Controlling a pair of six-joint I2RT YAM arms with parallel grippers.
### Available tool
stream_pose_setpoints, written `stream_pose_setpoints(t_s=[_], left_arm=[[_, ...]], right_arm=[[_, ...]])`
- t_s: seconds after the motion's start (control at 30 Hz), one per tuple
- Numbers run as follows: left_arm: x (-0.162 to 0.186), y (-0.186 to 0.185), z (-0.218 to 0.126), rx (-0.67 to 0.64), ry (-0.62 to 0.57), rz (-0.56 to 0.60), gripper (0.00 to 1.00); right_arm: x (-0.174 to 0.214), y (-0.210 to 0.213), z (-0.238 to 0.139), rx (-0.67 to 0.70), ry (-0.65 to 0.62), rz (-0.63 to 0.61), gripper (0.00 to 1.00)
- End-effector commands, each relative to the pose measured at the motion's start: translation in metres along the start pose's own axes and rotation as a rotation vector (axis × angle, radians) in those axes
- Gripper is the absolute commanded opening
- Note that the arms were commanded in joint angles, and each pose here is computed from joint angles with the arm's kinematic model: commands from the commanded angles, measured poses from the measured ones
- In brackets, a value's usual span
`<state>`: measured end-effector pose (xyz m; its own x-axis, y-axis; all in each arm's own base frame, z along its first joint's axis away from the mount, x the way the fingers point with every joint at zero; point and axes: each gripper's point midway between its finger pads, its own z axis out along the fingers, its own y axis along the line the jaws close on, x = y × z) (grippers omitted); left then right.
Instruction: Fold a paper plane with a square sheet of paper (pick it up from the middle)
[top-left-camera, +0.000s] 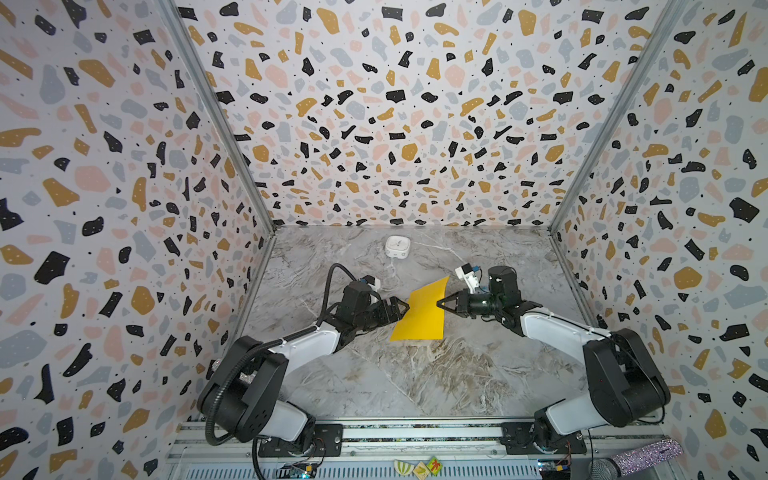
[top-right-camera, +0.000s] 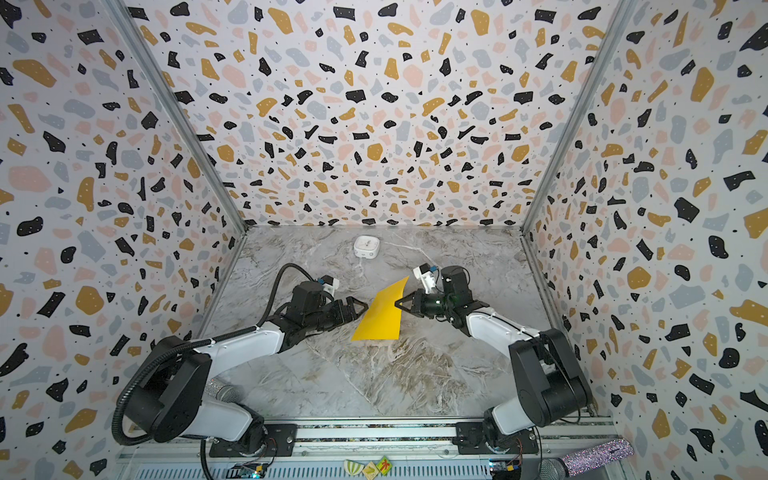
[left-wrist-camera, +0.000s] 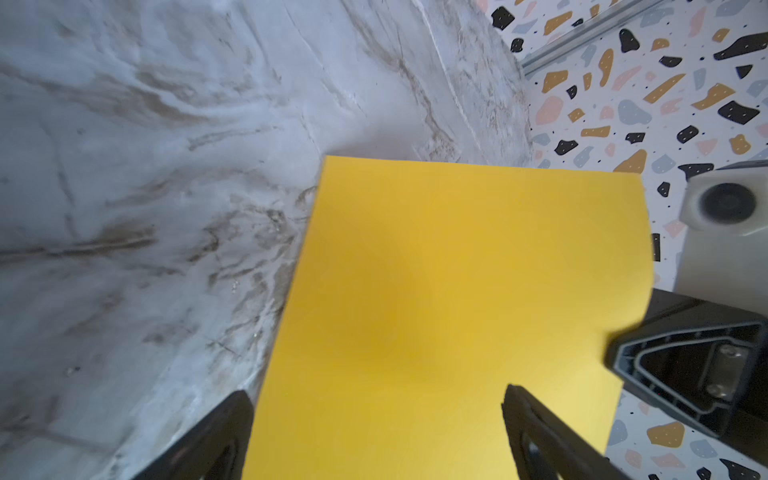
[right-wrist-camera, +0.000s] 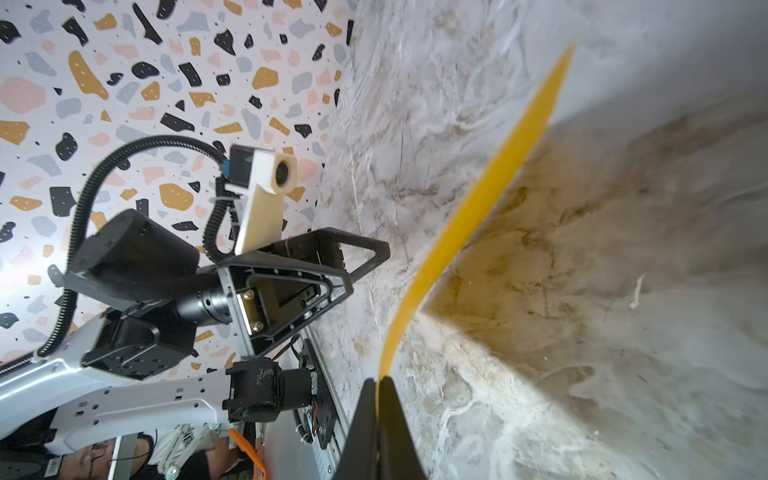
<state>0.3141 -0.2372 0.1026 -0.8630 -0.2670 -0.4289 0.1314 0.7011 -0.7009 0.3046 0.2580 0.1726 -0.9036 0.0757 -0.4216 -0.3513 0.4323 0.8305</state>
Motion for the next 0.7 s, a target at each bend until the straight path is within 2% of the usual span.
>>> stream_pose_setpoints(t_s=[0.0, 0.17, 0.3, 0.47, 0.67], left_arm=[[0.006, 0.018, 0.005, -0.085, 0.027, 0.018, 0.9], [0.029, 0.013, 0.028, -0.095, 0.108, 0.043, 0.73], [0.038, 0.01, 0.042, -0.093, 0.142, 0.055, 0.66], [0.048, 0.017, 0.05, -0.108, 0.174, 0.059, 0.64], [0.043, 0.037, 0.043, -0.221, 0.14, 0.083, 0.64]], right_arm=[[-0.006, 0.011, -0.015, 0.08, 0.021, -0.079, 0.05], [-0.009, 0.024, -0.009, 0.062, 0.042, -0.095, 0.05], [-0.005, 0.029, 0.006, 0.029, 0.072, -0.093, 0.05], [0.006, 0.021, 0.026, -0.013, 0.114, -0.057, 0.05], [0.015, -0.008, 0.037, 0.028, 0.131, -0.019, 0.05]])
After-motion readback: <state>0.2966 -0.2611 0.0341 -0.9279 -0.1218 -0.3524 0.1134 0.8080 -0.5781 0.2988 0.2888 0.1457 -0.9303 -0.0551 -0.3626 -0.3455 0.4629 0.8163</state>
